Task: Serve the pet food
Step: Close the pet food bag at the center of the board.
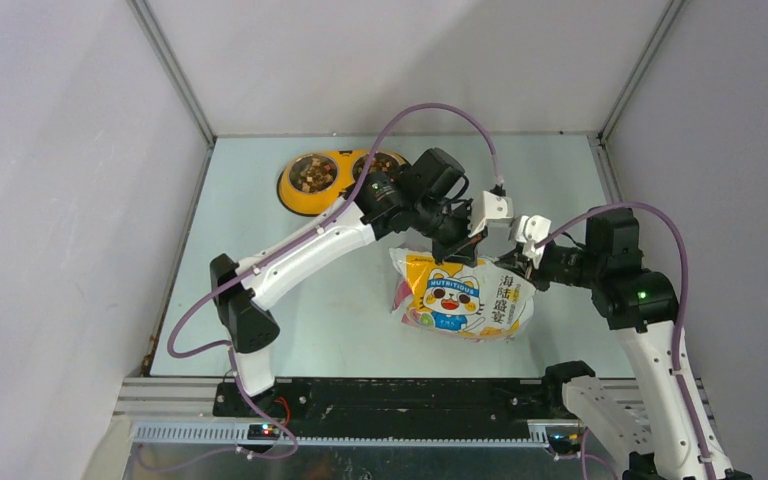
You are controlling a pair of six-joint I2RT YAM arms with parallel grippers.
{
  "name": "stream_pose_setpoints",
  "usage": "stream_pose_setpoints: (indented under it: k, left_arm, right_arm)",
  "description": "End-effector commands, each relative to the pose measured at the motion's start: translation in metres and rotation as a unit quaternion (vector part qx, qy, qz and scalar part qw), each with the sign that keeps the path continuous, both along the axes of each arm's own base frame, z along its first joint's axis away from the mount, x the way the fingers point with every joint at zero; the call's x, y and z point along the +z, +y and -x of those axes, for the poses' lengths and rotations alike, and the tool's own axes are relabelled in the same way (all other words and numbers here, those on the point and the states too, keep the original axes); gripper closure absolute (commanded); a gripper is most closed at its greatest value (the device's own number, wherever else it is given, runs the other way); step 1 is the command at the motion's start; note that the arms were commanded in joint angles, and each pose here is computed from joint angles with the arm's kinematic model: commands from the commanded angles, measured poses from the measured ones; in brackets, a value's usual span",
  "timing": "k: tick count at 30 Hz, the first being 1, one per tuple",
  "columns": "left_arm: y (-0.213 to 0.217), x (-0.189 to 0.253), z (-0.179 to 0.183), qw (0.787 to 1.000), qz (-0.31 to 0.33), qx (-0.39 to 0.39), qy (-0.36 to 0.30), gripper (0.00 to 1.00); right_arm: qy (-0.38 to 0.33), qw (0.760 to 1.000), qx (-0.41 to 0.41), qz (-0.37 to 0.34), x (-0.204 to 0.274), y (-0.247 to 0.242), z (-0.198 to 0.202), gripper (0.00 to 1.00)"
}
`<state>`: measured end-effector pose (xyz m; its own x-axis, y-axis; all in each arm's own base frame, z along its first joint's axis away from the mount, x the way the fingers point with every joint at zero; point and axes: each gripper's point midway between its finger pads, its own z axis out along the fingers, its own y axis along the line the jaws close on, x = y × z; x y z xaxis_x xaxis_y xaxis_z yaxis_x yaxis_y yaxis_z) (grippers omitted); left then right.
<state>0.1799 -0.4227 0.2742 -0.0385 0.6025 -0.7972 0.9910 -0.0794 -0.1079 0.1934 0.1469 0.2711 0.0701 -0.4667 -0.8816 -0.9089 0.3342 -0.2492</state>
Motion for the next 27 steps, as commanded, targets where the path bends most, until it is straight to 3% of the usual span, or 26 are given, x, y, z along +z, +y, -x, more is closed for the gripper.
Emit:
stream_pose_setpoints:
  k: [1,6,8,9,12,14,15,16,18,25,27]
  left_arm:
    - [-0.010,0.068,0.026,0.992,0.110,-0.058,-0.013,1.00]
    - [-0.008,0.070,0.026,0.992,0.112,-0.056,-0.018,1.00]
    - [-0.007,0.070,0.025,0.992,0.111,-0.055,-0.019,1.00]
    - [-0.007,0.070,0.025,0.992,0.111,-0.055,-0.020,1.00]
    - [-0.006,0.070,0.025,0.992,0.111,-0.055,-0.021,1.00]
    - [-0.006,0.069,0.025,0.992,0.109,-0.054,-0.021,1.00]
    - [-0.005,0.069,0.025,0.992,0.108,-0.055,-0.020,1.00]
    - [-0.006,0.069,0.025,0.992,0.109,-0.055,-0.020,1.00]
    - [-0.006,0.069,0.025,0.992,0.109,-0.055,-0.020,1.00]
    - [-0.002,0.068,0.026,0.992,0.107,-0.054,-0.022,1.00]
    - [-0.001,0.067,0.025,0.993,0.106,-0.052,-0.024,1.00]
  right_arm:
    - [0.050,0.997,-0.045,0.044,-0.027,-0.023,-0.003,1.00]
    - [0.021,0.998,-0.056,0.036,-0.014,-0.026,-0.004,1.00]
    - [0.024,0.996,-0.072,0.044,-0.014,-0.031,-0.006,0.85]
    - [0.023,0.995,-0.081,0.054,-0.016,-0.035,-0.008,0.73]
    - [0.021,0.993,-0.091,0.073,-0.020,-0.043,-0.005,0.62]
    - [0.019,0.992,-0.096,0.081,-0.021,-0.047,-0.003,0.60]
    - [0.018,0.991,-0.100,0.085,-0.022,-0.049,-0.003,0.61]
    - [0.018,0.991,-0.100,0.088,-0.023,-0.050,-0.003,0.78]
    - [0.017,0.990,-0.104,0.090,-0.023,-0.052,-0.006,0.99]
    - [0.003,0.992,-0.102,0.069,-0.006,-0.048,-0.007,1.00]
    - [0.007,0.991,-0.111,0.078,-0.007,-0.052,-0.009,0.83]
